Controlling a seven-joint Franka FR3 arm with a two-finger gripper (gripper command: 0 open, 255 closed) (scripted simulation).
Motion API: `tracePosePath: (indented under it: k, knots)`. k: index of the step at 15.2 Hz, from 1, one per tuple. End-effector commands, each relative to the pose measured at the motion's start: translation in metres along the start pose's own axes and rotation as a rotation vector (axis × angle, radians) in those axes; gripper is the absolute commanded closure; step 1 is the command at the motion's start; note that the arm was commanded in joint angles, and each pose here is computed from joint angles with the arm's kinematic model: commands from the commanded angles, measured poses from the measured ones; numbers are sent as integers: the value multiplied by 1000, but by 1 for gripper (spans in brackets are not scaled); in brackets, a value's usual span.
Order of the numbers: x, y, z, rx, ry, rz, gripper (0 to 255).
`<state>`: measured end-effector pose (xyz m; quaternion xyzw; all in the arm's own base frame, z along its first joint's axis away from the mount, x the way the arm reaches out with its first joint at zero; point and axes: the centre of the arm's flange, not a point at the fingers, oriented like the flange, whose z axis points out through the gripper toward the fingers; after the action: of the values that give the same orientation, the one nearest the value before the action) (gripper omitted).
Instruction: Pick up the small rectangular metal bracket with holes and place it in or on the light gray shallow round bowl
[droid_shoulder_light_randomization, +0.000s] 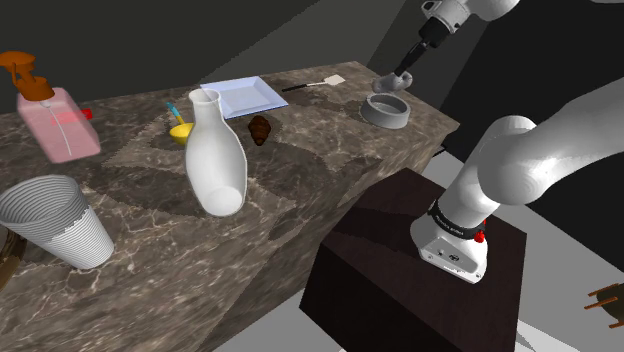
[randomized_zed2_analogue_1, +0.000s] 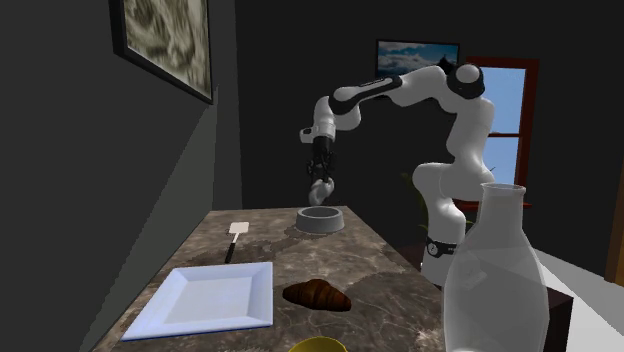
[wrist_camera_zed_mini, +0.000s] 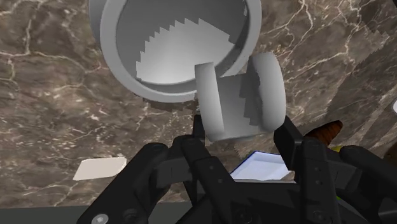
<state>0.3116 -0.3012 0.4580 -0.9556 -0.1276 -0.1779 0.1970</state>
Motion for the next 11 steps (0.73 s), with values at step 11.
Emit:
tracePosePath:
  k: [11]
  knots:
    - [-28,29,44,-1,0,-1,255]
